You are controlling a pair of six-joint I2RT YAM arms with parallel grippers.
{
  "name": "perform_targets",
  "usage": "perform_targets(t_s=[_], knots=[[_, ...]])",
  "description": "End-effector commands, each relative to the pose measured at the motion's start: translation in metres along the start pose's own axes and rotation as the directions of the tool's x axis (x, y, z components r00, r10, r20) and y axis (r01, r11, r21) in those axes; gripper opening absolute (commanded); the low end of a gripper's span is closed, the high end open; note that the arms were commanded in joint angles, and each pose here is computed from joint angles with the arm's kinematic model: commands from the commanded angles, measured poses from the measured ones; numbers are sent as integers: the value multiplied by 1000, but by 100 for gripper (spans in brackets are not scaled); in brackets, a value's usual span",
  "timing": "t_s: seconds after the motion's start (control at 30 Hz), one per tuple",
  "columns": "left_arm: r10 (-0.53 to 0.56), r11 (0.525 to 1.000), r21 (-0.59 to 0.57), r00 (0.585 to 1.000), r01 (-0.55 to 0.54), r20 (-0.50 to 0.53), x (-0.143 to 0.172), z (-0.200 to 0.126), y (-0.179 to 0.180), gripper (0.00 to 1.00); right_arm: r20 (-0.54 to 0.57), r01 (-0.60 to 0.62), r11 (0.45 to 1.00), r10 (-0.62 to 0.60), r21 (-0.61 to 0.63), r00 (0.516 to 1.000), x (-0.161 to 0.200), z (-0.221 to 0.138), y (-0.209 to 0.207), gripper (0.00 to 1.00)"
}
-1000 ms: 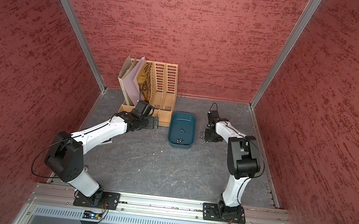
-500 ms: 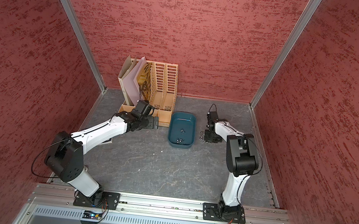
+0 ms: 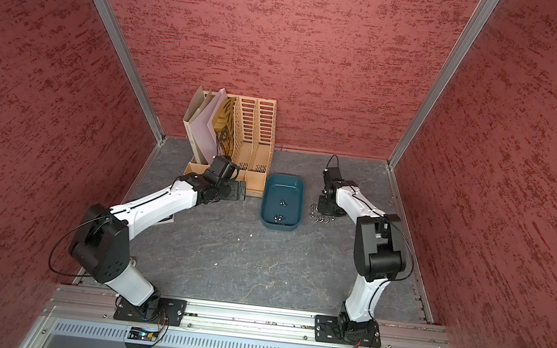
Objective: Take out the wing nut from the storage box
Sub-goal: Place the wing nut at the center of the board, then pick up the wing nut from the storage box.
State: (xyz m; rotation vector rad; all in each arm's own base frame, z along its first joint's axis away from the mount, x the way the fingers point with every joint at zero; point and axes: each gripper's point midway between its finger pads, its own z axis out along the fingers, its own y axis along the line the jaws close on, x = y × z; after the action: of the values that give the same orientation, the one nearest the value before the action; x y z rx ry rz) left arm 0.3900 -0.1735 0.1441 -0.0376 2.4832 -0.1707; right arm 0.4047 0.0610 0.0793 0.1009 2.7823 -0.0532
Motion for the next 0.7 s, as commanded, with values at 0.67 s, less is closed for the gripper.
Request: perform_targets(t_s=[0.67], knots=[[8,1000,-5,1000,-8,14,-4,-4,1,100,83,324,930,-314,-173,946,-22,-5,183,29]])
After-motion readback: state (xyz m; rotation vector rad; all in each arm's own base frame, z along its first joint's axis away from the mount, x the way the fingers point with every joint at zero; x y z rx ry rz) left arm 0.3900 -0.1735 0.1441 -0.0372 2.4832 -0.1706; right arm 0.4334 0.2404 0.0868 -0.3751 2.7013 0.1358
